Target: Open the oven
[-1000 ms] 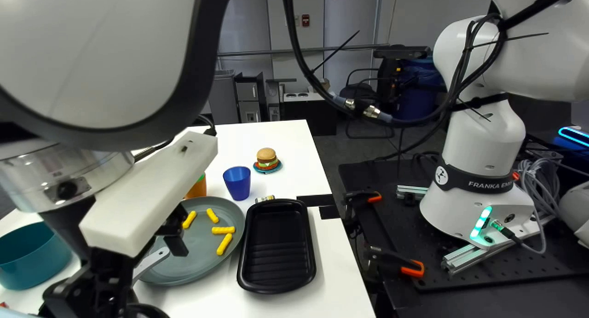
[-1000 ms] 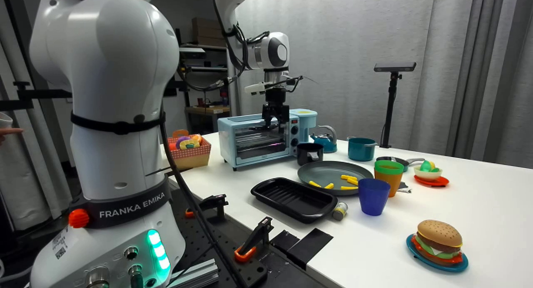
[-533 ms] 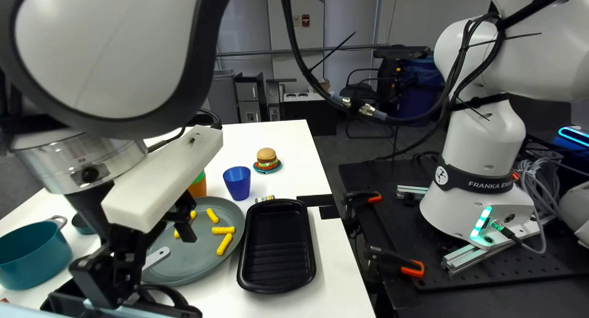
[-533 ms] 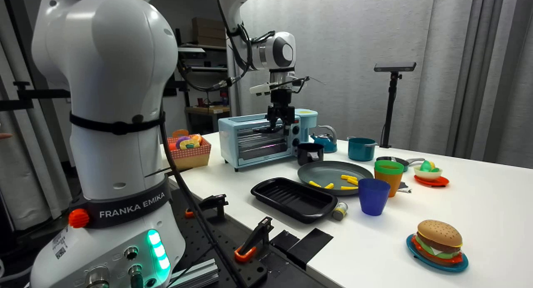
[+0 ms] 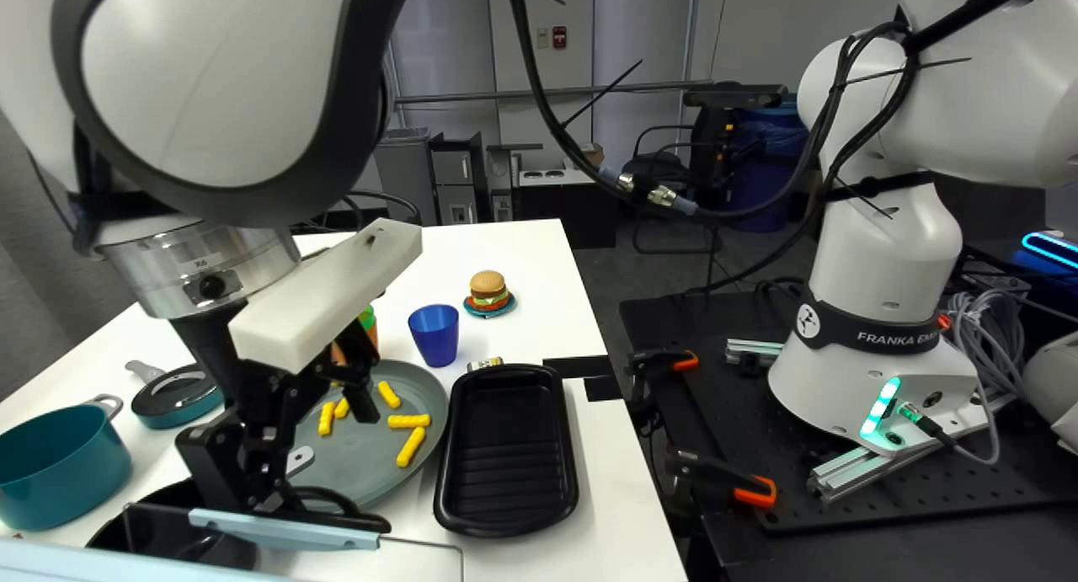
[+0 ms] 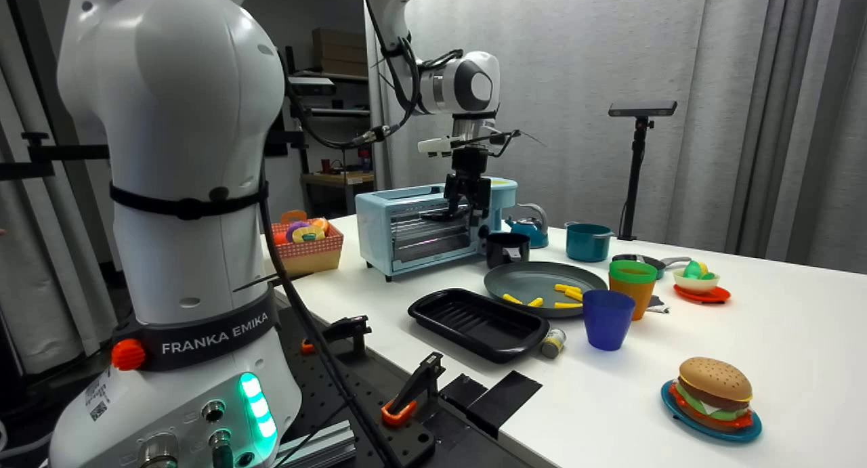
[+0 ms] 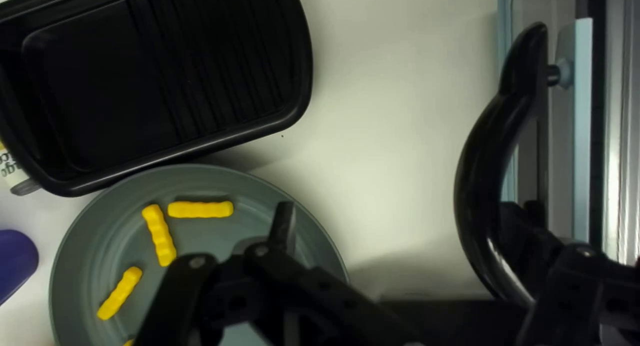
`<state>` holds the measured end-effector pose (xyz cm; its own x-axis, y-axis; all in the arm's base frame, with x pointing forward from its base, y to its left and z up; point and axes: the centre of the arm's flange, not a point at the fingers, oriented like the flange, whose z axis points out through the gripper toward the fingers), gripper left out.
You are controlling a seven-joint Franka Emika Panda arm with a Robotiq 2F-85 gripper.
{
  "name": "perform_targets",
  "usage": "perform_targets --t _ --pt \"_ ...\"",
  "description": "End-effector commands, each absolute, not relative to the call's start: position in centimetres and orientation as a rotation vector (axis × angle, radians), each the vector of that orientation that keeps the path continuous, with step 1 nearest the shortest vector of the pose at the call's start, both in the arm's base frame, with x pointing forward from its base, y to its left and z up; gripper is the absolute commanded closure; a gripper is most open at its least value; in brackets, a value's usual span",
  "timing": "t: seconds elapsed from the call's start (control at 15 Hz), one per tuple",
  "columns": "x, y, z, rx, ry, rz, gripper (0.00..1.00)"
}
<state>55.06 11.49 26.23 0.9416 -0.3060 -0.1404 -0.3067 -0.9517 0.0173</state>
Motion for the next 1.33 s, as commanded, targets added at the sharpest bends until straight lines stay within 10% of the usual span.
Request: perform_targets --t 0.0,1.27 --pt "54.2 8.7 27.8 -3.049 0.51 0.19 0.0" --pt "55.8 0.5 22.3 -2.579 0.24 0.239 0.0"
